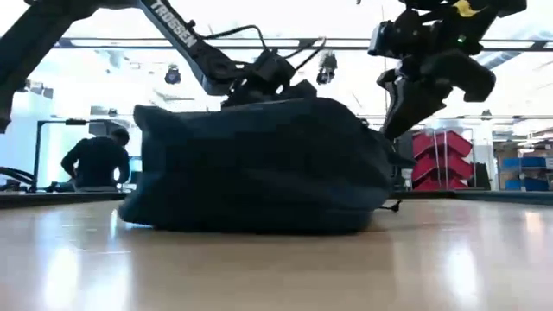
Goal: Unpack backpack
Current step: Close the dark blue backpack
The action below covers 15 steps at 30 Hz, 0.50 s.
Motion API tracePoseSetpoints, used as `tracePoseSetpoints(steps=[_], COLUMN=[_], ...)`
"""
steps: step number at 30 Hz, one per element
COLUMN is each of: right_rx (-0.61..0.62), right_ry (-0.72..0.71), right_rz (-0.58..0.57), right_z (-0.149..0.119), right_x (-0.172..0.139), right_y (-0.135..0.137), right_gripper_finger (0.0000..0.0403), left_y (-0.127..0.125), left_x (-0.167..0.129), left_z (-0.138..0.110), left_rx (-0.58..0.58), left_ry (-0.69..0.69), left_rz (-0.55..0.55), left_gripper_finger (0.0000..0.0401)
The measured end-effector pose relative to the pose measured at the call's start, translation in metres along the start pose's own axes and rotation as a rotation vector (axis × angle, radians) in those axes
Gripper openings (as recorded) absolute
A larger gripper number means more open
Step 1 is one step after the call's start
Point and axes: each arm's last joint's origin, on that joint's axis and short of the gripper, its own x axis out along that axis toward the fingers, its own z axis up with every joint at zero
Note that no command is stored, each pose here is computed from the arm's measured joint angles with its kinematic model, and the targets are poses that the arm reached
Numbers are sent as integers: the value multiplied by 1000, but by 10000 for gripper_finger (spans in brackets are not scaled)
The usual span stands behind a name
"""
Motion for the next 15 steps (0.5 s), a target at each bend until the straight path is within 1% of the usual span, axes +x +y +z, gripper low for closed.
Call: tracePoseSetpoints(steps=[3,4,6,8,11,15], right_rx=[-75,-108,-154,-163,-134,-127], right_ry=[3,8,5,-4,-26,-13], right_rz=[-182,-220,-250,-203,-79,-121], right_z=[-1,-1,0,2,2,0], right_x=[0,0,1,3,9,16], right_y=[-7,-9,-14,-19,-25,-39], right_gripper_finger=[0,2,8,22,59,117], left_y=[-7,-9,-14,-20,-28,-35], left_x=[1,2,2,1,-2,-6], left_z=[0,0,1,3,9,15], left_rx=[1,2,3,18,43,57], left_ry=[17,23,33,37,27,24], left_rz=[-30,-38,-50,-62,-77,-89], left_gripper_finger=[0,0,0,0,0,0])
